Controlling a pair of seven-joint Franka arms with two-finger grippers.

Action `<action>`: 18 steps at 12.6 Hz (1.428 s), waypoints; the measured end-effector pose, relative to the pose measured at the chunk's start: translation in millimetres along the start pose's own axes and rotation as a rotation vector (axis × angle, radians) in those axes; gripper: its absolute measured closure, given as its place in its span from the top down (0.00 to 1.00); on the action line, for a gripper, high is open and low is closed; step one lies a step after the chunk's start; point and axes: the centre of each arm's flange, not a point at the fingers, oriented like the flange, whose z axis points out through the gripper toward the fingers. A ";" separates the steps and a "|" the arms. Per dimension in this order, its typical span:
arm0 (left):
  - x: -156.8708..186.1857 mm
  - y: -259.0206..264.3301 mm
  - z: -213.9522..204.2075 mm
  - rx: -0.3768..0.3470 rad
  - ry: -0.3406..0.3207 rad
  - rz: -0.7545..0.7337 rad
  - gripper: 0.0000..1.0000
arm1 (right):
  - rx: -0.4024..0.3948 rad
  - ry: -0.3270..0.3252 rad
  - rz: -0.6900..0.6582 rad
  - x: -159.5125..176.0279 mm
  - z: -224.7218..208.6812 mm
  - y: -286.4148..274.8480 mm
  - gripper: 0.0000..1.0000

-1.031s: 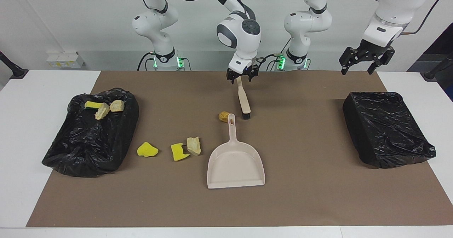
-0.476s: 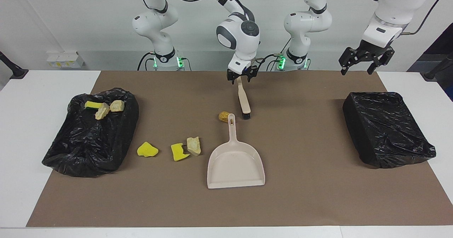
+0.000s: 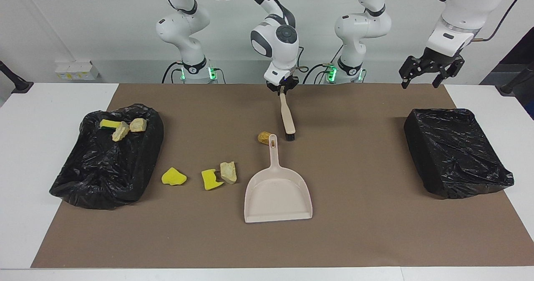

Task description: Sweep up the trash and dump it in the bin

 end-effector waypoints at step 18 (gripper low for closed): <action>26.6 196.7 69.3 -0.070 0.104 -0.038 1.00 | -0.035 -0.088 0.079 78.6 -197.1 285.4 0.26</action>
